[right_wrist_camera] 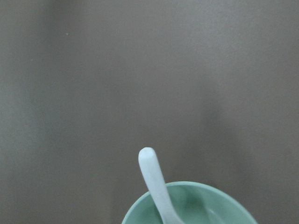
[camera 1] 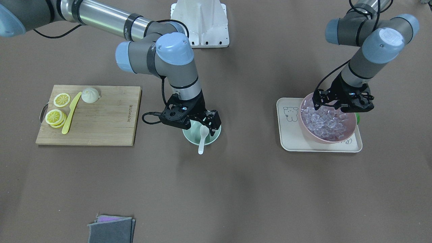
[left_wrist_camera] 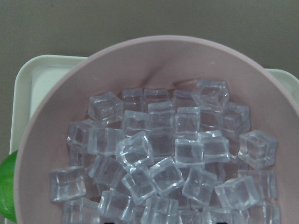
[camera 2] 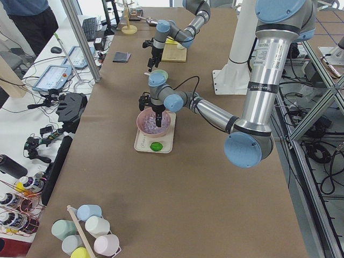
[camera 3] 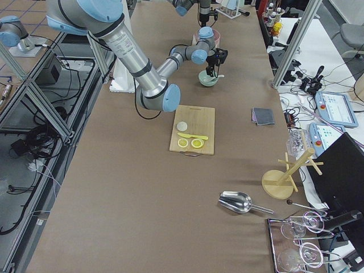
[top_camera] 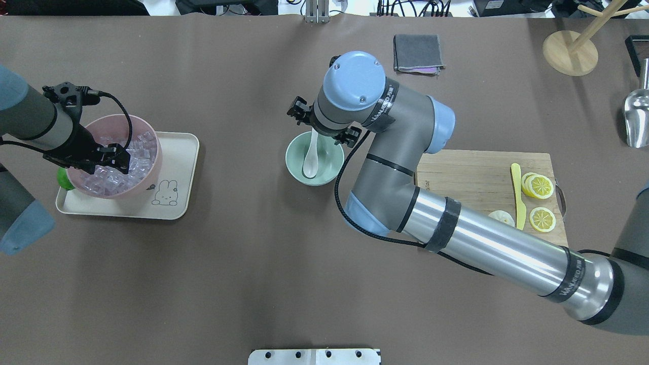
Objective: Put spoon and ice into bowl
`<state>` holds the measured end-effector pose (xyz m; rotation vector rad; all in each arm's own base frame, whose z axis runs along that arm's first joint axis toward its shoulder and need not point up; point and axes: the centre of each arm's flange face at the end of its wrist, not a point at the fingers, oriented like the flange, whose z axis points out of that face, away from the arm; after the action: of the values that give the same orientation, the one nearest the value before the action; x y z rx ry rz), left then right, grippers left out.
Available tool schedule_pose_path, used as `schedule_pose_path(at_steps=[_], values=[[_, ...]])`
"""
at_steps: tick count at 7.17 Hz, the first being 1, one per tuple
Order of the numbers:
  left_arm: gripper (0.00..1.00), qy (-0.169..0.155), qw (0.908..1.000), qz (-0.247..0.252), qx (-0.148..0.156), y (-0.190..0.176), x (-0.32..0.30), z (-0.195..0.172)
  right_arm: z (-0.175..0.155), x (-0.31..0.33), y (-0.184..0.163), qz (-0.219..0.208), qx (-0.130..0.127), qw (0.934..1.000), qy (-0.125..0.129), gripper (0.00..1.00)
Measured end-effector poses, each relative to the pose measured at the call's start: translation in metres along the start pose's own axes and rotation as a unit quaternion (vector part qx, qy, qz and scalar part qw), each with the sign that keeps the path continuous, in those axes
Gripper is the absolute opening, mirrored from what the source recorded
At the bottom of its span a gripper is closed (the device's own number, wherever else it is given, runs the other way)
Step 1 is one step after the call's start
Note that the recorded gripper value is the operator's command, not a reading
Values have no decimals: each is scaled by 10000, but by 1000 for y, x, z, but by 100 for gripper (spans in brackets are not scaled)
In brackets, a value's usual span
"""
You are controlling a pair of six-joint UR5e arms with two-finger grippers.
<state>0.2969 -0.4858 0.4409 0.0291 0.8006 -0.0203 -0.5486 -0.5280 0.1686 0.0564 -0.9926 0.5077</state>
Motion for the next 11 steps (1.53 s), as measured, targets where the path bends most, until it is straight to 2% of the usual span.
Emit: schedule_pose_path(at_steps=[3, 4, 5, 7, 9, 11], values=[[67, 36, 9999, 56, -83, 7, 8, 5, -54, 46, -51, -263, -259, 9992, 132, 100], [41, 24, 9999, 73, -120, 10, 10, 8, -66, 58, -65, -239, -339, 9991, 118, 100], [0, 10, 9999, 78, -144, 12, 10, 11, -79, 69, -73, -220, -392, 9990, 73, 100], [0, 19, 9998, 94, -161, 14, 11, 9, -98, 80, -83, -162, -478, 9987, 33, 100], [0, 56, 9997, 125, -188, 16, 14, 6, -104, 83, -88, -130, -495, 9987, 33, 100], [0, 227, 9994, 117, -218, 13, 16, -8, -113, 85, -92, -119, -479, 9988, 56, 100]])
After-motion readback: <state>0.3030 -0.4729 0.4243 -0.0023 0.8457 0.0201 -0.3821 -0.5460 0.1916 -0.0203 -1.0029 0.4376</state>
